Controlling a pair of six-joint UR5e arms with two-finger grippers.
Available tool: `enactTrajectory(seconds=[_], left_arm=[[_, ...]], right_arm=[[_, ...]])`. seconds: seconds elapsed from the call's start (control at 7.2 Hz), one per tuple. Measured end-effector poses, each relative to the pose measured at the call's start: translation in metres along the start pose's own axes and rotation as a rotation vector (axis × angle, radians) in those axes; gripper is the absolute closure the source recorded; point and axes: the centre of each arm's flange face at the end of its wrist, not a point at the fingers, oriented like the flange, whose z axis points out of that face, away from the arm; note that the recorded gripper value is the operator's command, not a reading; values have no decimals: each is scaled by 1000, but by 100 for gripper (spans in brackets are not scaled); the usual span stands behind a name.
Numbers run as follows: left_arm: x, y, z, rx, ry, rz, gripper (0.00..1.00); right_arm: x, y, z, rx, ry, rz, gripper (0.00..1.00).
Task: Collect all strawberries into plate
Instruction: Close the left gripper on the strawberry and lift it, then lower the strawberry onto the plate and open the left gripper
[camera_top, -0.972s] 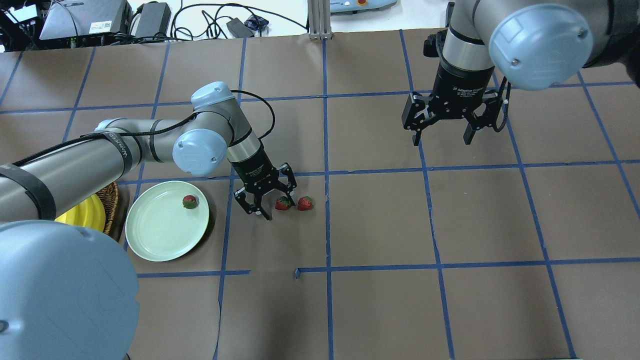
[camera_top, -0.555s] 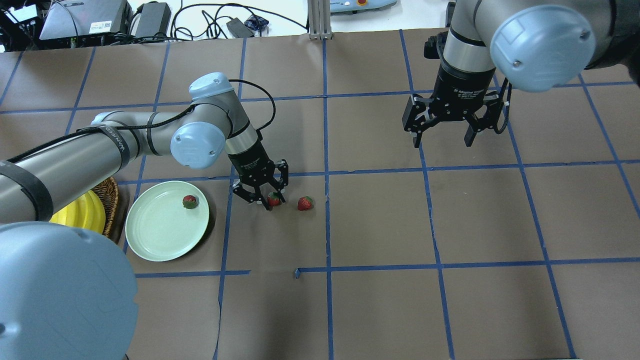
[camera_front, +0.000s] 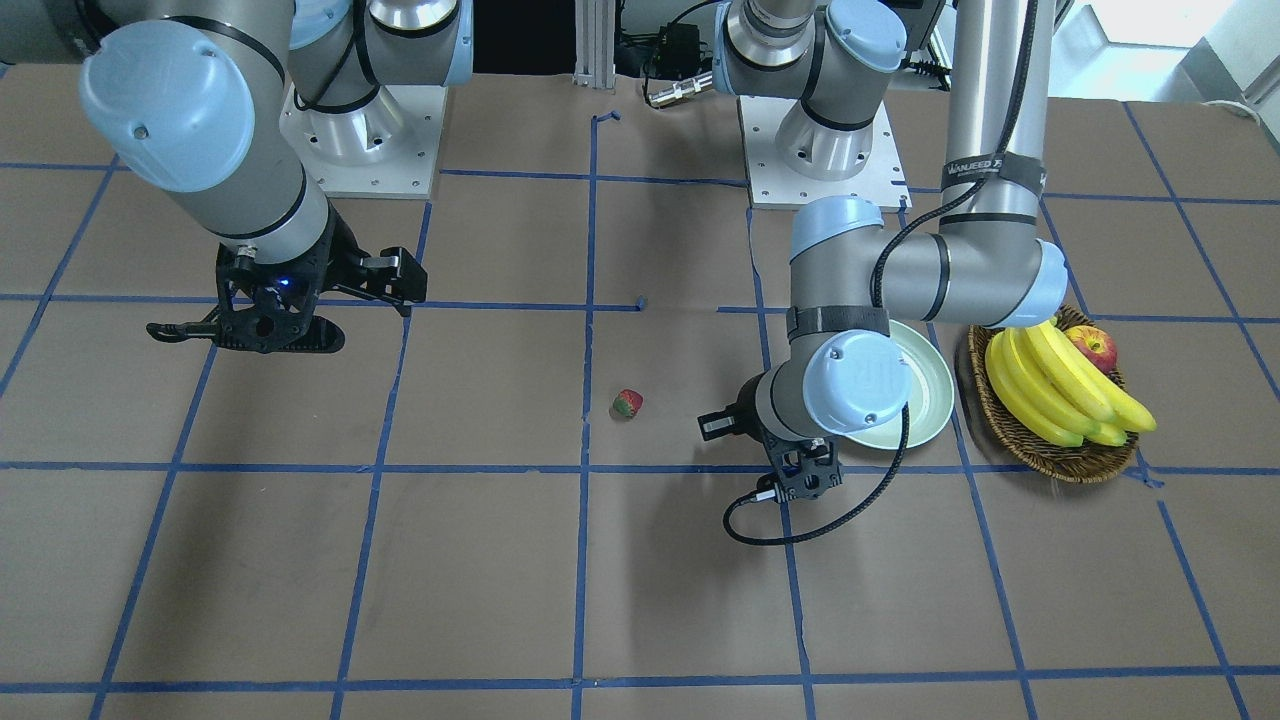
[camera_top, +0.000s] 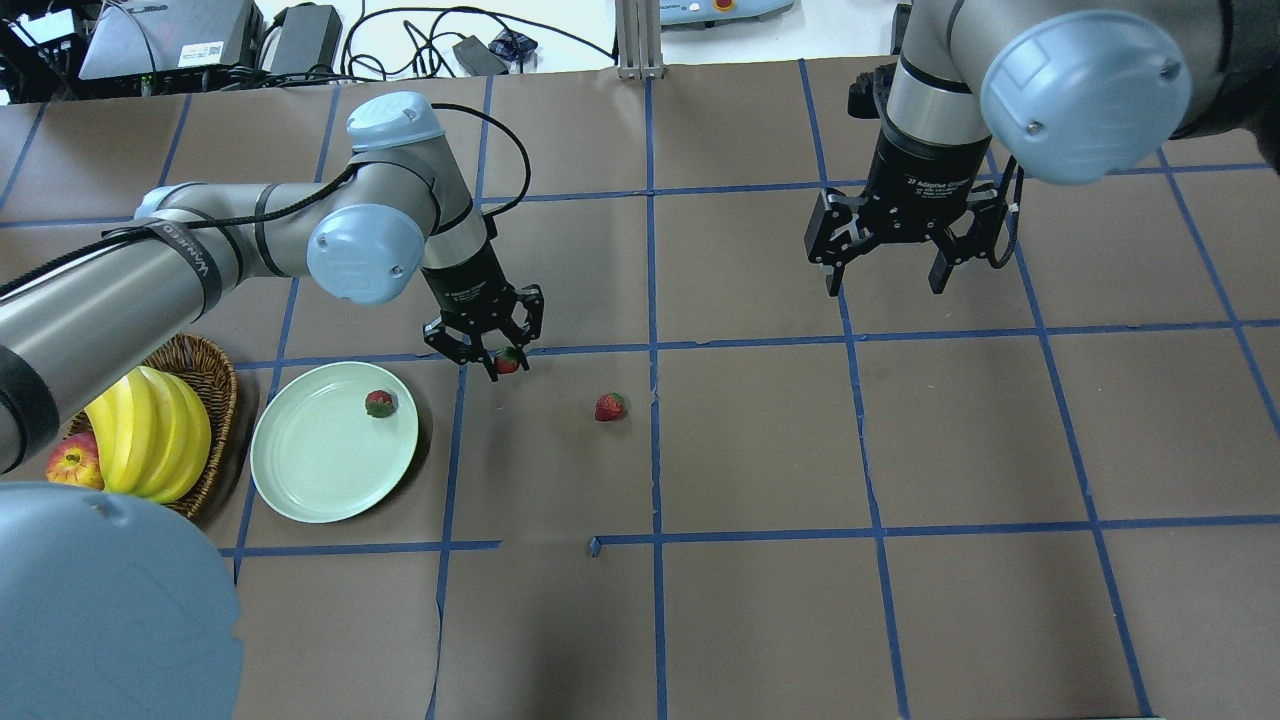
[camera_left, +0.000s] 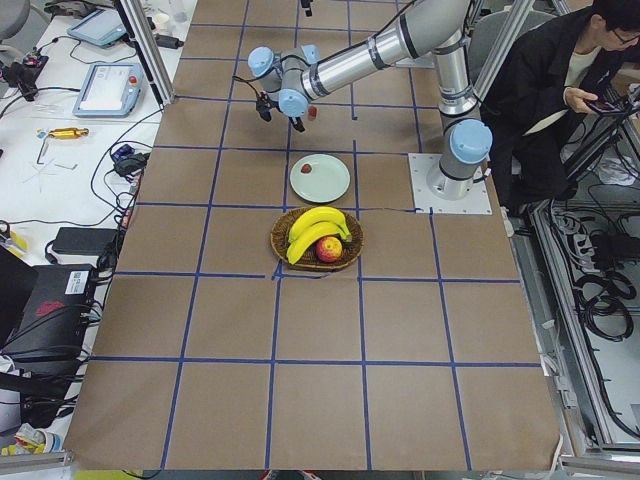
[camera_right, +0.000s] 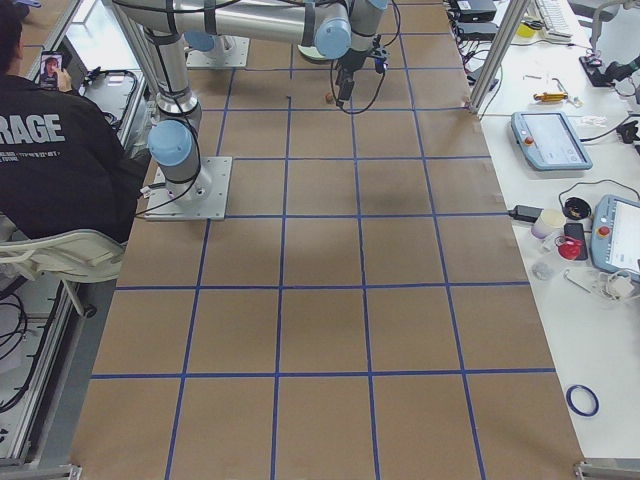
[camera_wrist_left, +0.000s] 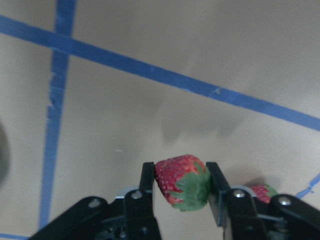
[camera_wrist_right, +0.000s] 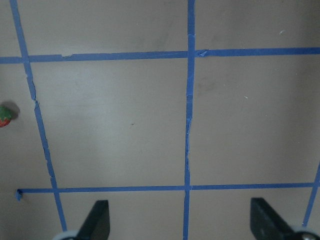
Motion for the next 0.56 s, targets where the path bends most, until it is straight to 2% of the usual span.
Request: enactTrajectory(seconds=[0.14,0.42,0.56], left_arm=[[-28,-1,-9,-13,-79,55,100],[-90,0,-24,-90,-276,195,100],[-111,1,-23,-138,-350,248,26]], right_arm=[[0,0,0,1,0,-1,0],[0,0,0,3,-1,-1,0],[0,-1,0,4,-2,-1,0]])
